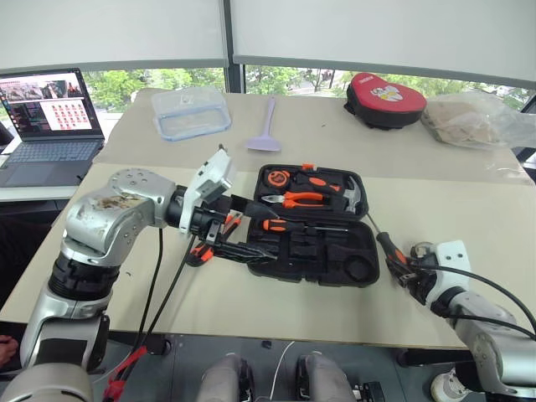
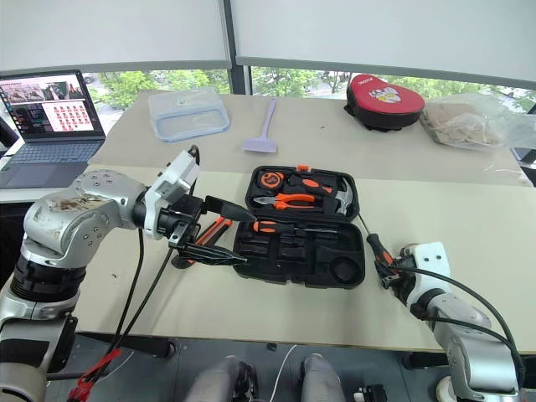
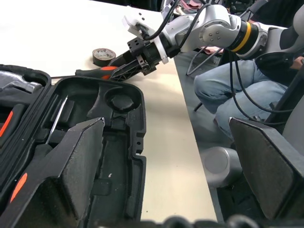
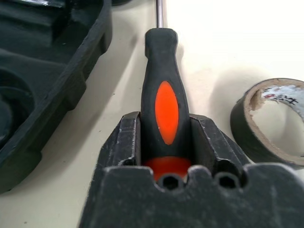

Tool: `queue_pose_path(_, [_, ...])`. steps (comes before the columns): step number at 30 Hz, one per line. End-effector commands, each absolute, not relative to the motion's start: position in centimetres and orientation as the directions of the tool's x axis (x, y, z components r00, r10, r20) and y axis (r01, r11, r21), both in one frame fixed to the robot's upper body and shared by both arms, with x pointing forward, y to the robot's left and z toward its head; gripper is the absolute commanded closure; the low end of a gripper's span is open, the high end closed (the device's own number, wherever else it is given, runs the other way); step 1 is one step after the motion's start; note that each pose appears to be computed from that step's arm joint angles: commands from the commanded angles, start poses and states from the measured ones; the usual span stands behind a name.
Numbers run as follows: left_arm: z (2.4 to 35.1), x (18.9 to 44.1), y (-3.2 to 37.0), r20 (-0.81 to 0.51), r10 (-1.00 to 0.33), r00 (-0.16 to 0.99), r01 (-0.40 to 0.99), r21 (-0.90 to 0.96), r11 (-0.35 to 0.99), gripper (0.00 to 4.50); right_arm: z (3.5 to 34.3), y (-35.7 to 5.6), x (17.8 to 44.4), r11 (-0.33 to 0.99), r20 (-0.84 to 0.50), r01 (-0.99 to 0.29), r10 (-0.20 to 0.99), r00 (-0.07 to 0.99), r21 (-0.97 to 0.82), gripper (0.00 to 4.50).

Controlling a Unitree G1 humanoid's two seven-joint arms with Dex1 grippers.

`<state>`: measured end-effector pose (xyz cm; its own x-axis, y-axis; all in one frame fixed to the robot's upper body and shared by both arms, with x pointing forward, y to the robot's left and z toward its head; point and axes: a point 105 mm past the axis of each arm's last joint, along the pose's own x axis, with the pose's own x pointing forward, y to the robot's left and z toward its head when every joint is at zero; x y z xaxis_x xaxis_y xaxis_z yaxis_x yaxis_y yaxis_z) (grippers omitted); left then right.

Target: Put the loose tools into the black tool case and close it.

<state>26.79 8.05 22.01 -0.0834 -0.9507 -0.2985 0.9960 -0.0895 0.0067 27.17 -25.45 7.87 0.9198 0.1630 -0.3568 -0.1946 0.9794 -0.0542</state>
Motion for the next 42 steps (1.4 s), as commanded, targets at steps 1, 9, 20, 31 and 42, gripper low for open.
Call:
queue_pose_path(1, [23.0, 26.8, 8.3, -0.307, -0.949, -0.071, 0.993, 0.067, -0.096, 0.0, 10.9, -26.5, 27.0, 0.987, -0.258, -0.136, 0.112, 0.96, -0.079, 3.48])
queue_pose_path(9, [23.1, 26.7, 9.0, -0.325, -0.944, -0.062, 0.993, 0.073, -0.091, 0.0, 18.8, -25.2, 27.6, 0.905, -0.136, -0.399, 0.381, 0.914, -0.145, 3.48])
queue_pose_path(20, [22.1, 27.0, 9.6, -0.383, -0.921, -0.075, 0.988, 0.094, -0.12, 0.0, 17.5, -19.9, 30.2, 0.212, -0.451, -0.849, 0.77, 0.45, -0.485, 3.48])
queue_pose_path(31, [22.2, 27.1, 9.2, -0.375, -0.926, -0.035, 0.988, 0.128, -0.089, 0.0, 15.0, -19.3, 33.5, 0.029, -0.563, -0.841, 0.73, 0.387, -0.54, 3.48])
queue_pose_path(42, [22.5, 27.5, 9.2, -0.365, -0.931, -0.021, 0.988, 0.135, -0.075, 0.0, 17.1, -17.3, 33.6, 0.153, -0.444, -0.854, 0.801, 0.402, -0.498, 0.97])
